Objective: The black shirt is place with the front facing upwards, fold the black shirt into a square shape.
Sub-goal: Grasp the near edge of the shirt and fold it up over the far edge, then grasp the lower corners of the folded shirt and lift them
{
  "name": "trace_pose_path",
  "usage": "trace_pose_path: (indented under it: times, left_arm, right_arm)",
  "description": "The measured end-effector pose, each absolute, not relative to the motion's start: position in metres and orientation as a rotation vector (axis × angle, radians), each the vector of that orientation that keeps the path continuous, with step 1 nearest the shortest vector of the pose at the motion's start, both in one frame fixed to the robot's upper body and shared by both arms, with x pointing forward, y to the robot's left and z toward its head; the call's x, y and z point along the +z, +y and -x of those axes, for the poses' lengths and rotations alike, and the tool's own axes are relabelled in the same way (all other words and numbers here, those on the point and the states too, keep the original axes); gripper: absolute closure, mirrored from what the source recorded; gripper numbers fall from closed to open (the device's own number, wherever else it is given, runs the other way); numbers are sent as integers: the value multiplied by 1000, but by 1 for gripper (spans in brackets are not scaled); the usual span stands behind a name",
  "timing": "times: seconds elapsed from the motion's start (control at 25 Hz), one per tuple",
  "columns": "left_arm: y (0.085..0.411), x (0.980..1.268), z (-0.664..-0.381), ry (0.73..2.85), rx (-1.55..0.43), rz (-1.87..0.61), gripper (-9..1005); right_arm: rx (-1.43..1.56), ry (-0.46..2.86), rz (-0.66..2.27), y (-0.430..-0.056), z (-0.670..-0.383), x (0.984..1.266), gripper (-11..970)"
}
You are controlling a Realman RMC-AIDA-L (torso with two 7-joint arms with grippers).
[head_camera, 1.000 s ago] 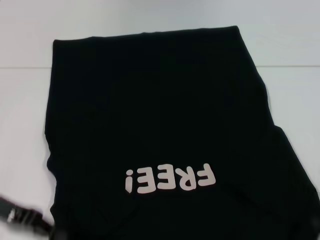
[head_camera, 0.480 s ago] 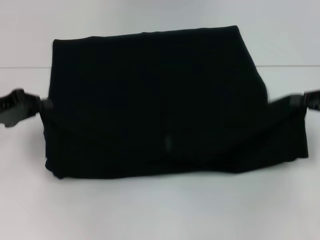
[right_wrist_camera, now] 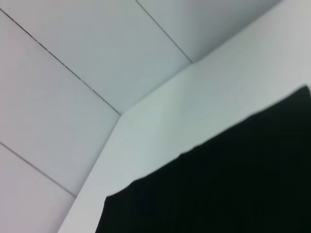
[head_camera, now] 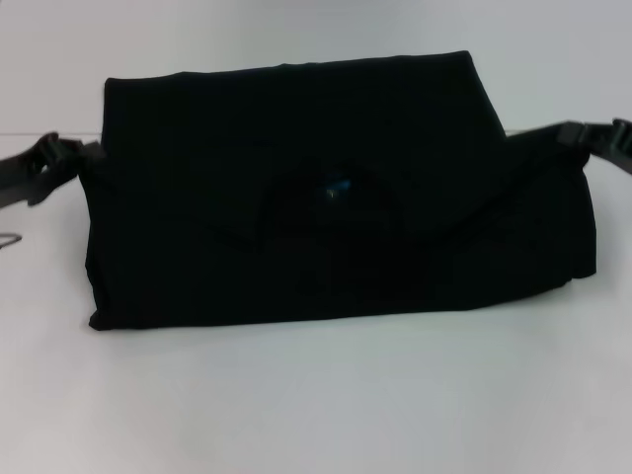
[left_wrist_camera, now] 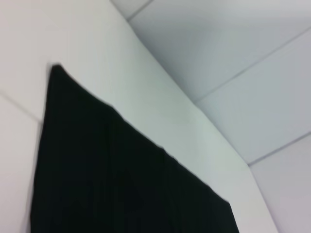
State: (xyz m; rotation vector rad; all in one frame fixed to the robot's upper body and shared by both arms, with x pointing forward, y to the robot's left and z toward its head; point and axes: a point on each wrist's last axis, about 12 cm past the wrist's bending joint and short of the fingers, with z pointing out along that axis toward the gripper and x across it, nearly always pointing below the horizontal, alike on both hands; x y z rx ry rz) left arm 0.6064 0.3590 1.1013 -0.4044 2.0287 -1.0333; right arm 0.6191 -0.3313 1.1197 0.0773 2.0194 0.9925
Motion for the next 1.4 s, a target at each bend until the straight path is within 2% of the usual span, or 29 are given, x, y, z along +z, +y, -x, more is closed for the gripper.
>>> trace_pose_path:
  times: [0.24, 0.52, 0.76, 0.84, 1.04, 1.2, 1.4]
  left_arm:
    - [349, 1104, -624, 2006, -937, 390, 972]
    - [327, 1092, -635, 2018, -801, 386, 972]
    - [309, 1077, -641, 2032, -668, 427, 973]
    - [306, 1076, -640, 2028, -654, 415, 904]
    - [310, 1072, -637, 2029, -648, 427, 749]
    - [325, 1072, -629, 2030, -699, 458, 640]
    - [342, 1081, -617, 2101, -855, 390, 519]
  right_arm:
    - [887, 1997, -90, -327, -635, 1121, 904]
    - [692, 2039, -130, -305, -651, 1100, 891]
    - [526, 2050, 22, -278, -656, 1087, 863]
    - [510, 2050, 56, -275, -655, 1085, 854]
    - [540, 2055, 60, -282, -648, 1082, 657]
    - [620, 2019, 96, -295, -636, 1086, 500]
    - [775, 1913, 446, -299, -601, 1091, 334]
